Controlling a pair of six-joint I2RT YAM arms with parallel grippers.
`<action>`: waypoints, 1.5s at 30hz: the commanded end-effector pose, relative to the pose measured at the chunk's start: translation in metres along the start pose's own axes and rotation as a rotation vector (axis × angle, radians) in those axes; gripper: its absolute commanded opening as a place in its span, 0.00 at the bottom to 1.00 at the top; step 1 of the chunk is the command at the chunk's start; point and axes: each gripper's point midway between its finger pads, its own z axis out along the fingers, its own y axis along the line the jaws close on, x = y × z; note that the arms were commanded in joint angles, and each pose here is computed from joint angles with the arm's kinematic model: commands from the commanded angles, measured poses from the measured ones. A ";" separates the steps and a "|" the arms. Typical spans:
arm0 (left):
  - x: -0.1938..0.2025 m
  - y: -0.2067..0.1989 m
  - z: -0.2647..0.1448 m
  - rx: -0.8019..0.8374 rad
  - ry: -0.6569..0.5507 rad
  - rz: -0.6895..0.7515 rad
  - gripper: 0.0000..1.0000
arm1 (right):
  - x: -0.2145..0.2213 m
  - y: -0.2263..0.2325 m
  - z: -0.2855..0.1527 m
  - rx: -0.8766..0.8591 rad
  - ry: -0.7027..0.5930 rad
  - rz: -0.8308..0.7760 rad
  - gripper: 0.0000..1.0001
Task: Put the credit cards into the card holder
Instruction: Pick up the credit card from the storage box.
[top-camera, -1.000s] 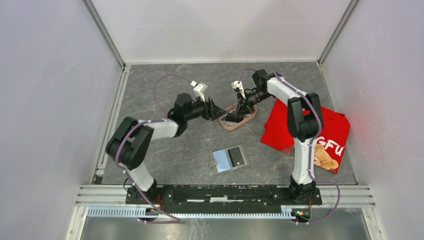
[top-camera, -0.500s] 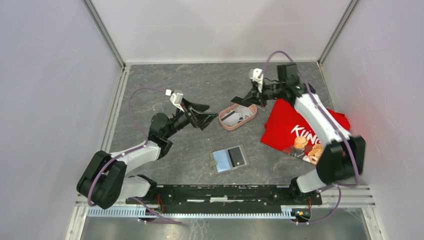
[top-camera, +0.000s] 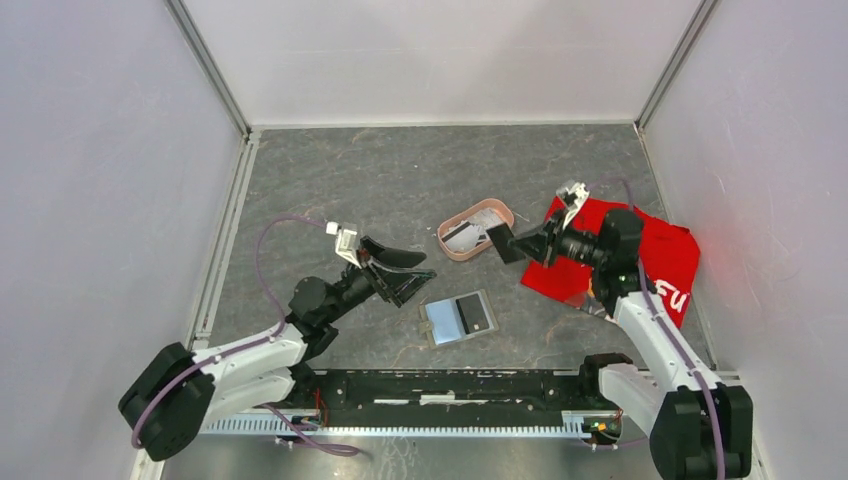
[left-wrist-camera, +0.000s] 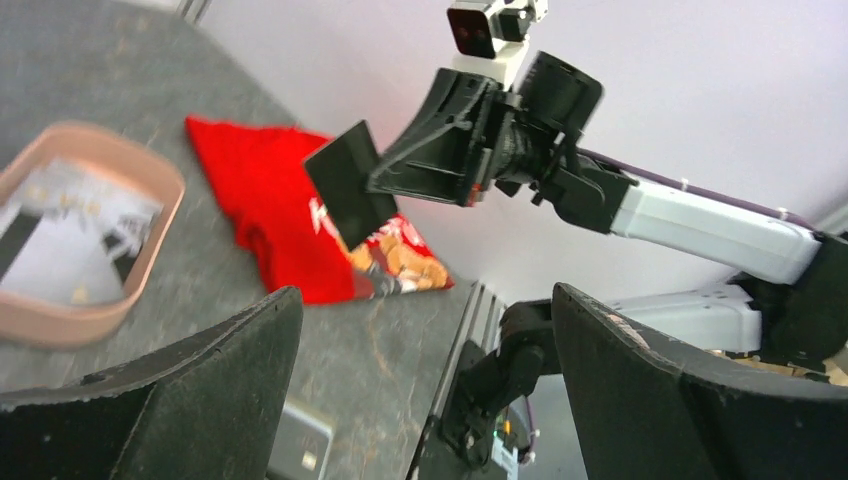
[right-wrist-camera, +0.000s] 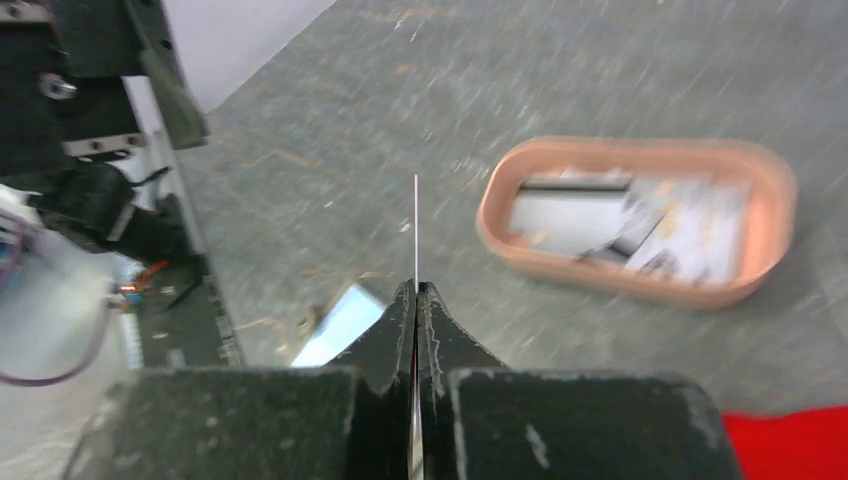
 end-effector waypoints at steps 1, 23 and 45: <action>0.010 0.013 0.001 -0.076 -0.034 -0.131 0.98 | 0.008 0.034 -0.003 -0.131 -0.101 0.353 0.00; 0.070 0.049 0.049 -0.054 -0.031 -0.337 0.62 | 0.064 0.030 0.013 -0.098 -0.094 0.655 0.00; 0.085 0.027 0.087 0.085 0.041 -0.370 0.02 | 0.063 0.041 0.022 -0.156 -0.040 0.612 0.00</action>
